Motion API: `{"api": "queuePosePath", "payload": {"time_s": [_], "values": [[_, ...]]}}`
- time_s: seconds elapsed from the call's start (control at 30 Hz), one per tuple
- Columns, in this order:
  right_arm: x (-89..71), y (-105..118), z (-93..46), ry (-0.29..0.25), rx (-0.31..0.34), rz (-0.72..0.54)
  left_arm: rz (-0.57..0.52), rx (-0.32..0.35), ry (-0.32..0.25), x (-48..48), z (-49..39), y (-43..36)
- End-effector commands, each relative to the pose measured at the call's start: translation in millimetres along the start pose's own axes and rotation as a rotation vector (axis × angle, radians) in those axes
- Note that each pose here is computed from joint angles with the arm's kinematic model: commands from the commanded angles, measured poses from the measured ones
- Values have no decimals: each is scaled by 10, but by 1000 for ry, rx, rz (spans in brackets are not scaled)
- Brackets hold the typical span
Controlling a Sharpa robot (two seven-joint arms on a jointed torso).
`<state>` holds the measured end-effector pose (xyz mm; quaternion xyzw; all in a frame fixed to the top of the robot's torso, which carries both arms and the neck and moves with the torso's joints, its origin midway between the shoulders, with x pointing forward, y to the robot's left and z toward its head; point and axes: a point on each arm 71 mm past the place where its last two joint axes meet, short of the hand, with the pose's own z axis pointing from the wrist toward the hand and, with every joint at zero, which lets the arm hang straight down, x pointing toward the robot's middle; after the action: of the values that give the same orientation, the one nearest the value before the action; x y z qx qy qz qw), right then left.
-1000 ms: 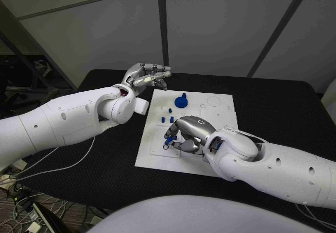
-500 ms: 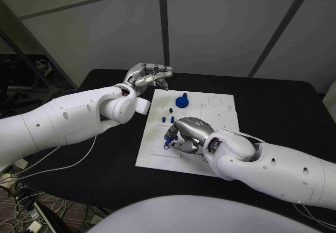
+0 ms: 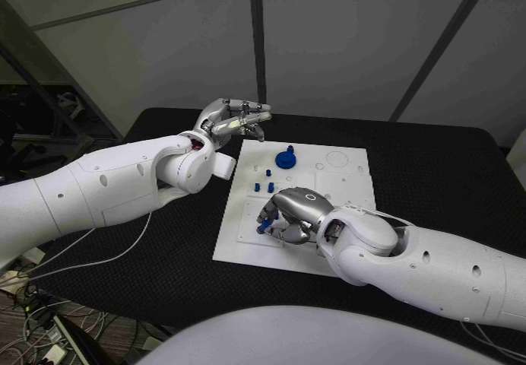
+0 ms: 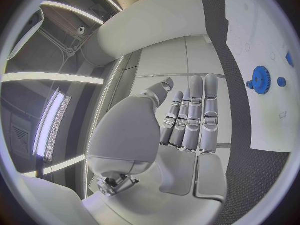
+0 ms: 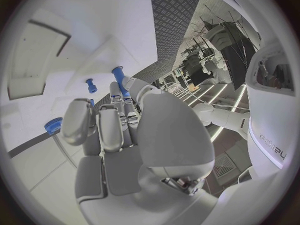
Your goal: Assemble the parts on the task board
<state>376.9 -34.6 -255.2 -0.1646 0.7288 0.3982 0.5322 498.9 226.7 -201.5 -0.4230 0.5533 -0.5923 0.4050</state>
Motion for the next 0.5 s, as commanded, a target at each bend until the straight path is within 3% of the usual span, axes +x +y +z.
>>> {"api": "queuePosePath", "payload": {"time_s": [0.03,0.5], "values": [[22,10,3,22,-7,-13,-5,5,11,5,0,-14],[59,0,41,44,16,-33,-4,5,10,-2,-3,-16]]}}
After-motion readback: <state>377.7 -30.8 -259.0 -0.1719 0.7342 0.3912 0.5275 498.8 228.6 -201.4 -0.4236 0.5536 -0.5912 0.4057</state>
